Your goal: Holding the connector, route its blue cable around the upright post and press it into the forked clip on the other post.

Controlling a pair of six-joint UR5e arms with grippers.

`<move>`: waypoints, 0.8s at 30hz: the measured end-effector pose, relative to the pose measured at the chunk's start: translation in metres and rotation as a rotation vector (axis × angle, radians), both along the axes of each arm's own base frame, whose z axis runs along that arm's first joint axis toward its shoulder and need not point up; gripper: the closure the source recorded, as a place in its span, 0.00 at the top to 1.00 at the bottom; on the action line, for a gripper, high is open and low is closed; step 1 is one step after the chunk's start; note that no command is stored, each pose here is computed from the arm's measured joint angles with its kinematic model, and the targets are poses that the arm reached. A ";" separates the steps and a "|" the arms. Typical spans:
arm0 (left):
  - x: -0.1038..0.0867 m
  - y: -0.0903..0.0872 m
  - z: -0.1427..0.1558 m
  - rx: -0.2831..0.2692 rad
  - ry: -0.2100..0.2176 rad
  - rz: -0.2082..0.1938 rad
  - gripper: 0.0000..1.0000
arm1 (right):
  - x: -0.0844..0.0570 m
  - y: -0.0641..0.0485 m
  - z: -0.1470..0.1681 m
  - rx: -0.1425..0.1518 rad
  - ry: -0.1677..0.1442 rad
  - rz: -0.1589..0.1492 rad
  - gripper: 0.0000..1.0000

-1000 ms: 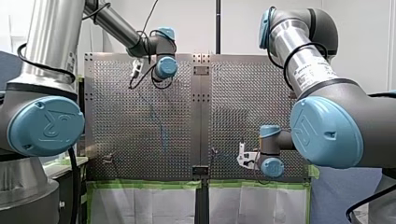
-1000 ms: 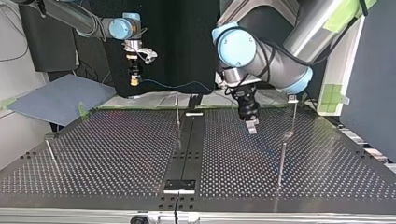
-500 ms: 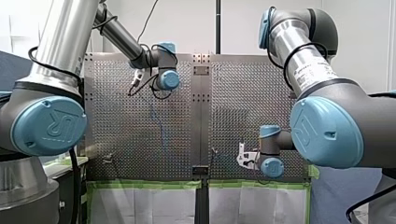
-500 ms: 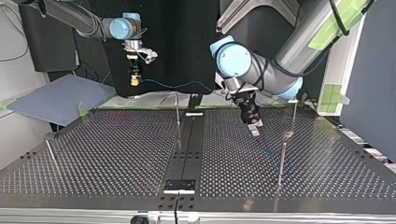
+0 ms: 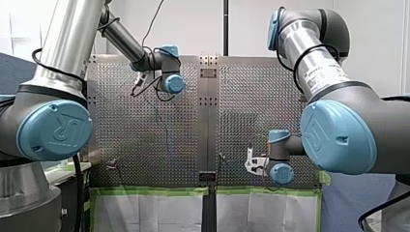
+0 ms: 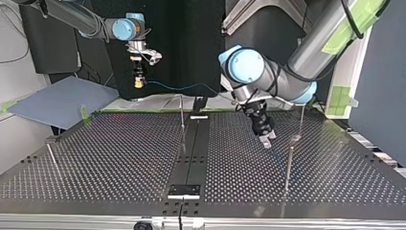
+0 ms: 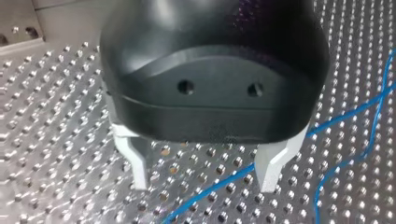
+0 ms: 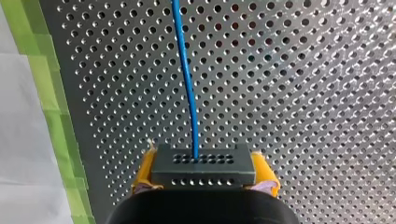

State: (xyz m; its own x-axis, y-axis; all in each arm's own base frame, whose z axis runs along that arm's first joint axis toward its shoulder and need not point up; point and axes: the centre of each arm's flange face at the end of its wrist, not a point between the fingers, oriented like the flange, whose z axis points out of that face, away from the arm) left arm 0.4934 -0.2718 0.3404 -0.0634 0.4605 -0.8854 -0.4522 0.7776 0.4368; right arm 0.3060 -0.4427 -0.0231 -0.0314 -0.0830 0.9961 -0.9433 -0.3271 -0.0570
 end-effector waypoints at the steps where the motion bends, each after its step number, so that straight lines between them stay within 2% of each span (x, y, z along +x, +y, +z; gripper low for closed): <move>1: 0.001 0.001 0.000 0.007 0.002 0.000 1.00 | 0.000 0.000 0.000 0.000 0.000 0.001 0.00; 7: 0.003 0.005 0.000 0.060 0.030 0.019 1.00 | 0.001 0.000 0.000 -0.001 -0.001 0.011 0.00; 17: 0.012 0.011 0.005 0.146 0.060 0.013 1.00 | 0.002 0.001 0.000 0.000 -0.001 0.016 0.00; 24: 0.019 0.021 0.011 0.199 0.089 0.046 1.00 | 0.002 0.001 0.000 0.003 0.000 0.017 0.00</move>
